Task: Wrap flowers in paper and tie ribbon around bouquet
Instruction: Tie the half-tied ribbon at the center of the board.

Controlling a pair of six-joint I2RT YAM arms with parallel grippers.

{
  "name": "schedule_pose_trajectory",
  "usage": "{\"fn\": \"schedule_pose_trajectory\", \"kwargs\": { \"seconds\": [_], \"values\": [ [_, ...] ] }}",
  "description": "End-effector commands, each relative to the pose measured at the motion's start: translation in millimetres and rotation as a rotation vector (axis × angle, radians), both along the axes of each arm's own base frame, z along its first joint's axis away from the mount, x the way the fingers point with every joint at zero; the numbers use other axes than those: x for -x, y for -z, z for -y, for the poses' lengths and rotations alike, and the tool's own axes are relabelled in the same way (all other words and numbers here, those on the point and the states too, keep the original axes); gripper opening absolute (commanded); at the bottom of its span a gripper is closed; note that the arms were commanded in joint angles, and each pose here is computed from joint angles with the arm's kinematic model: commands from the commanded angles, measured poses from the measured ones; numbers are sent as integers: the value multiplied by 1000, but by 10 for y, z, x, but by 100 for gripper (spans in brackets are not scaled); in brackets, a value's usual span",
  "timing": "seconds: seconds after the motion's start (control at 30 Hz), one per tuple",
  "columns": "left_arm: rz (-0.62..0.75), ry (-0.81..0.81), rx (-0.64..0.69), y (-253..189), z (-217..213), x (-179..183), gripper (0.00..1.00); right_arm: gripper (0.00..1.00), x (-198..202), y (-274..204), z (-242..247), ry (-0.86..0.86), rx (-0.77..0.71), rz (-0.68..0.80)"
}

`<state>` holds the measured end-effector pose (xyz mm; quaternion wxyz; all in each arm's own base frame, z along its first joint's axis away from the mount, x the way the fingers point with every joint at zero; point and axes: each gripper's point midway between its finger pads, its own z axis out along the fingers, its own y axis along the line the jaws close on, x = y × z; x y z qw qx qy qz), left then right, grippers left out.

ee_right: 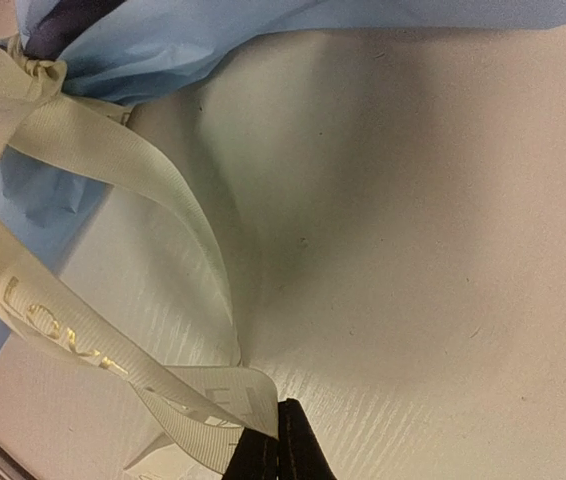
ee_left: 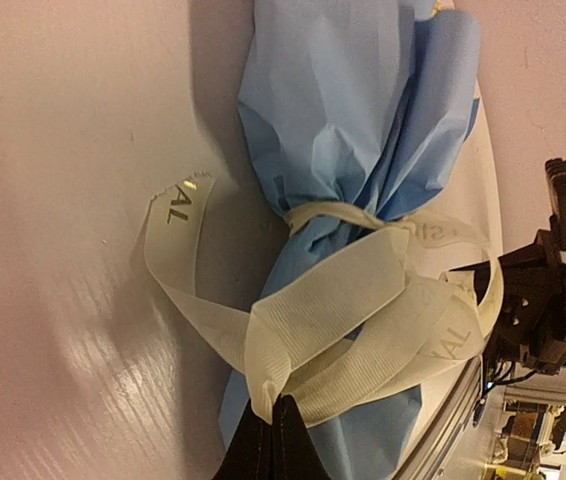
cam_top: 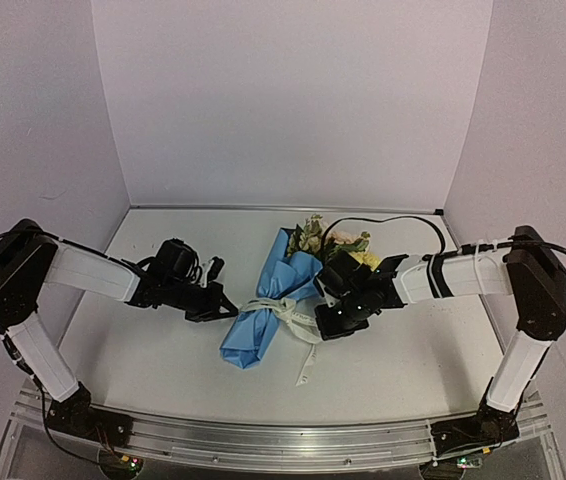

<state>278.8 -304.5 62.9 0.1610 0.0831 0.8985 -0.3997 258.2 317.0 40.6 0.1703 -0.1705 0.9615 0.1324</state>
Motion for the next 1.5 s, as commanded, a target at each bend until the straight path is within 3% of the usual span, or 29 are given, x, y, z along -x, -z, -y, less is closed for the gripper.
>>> {"fn": "schedule_pose_trajectory", "kwargs": {
  "seconds": [0.0,0.4,0.67,0.87,1.47],
  "values": [
    [-8,53,28,-38,169,173,0,0,-59,-101,84,1,32,32],
    [49,-19,56,-370,76,230,0,0,-106,-106,324,3,104,34],
    [167,-117,12,-588,-91,-144,0,0,-202,-212,233,-12,100,42],
    [234,-84,7,-765,-1,-426,0,0,-235,-219,224,-10,108,41],
    [194,-70,1,-617,-55,-670,0,1,-462,-317,95,-20,82,38]
  ]
}}
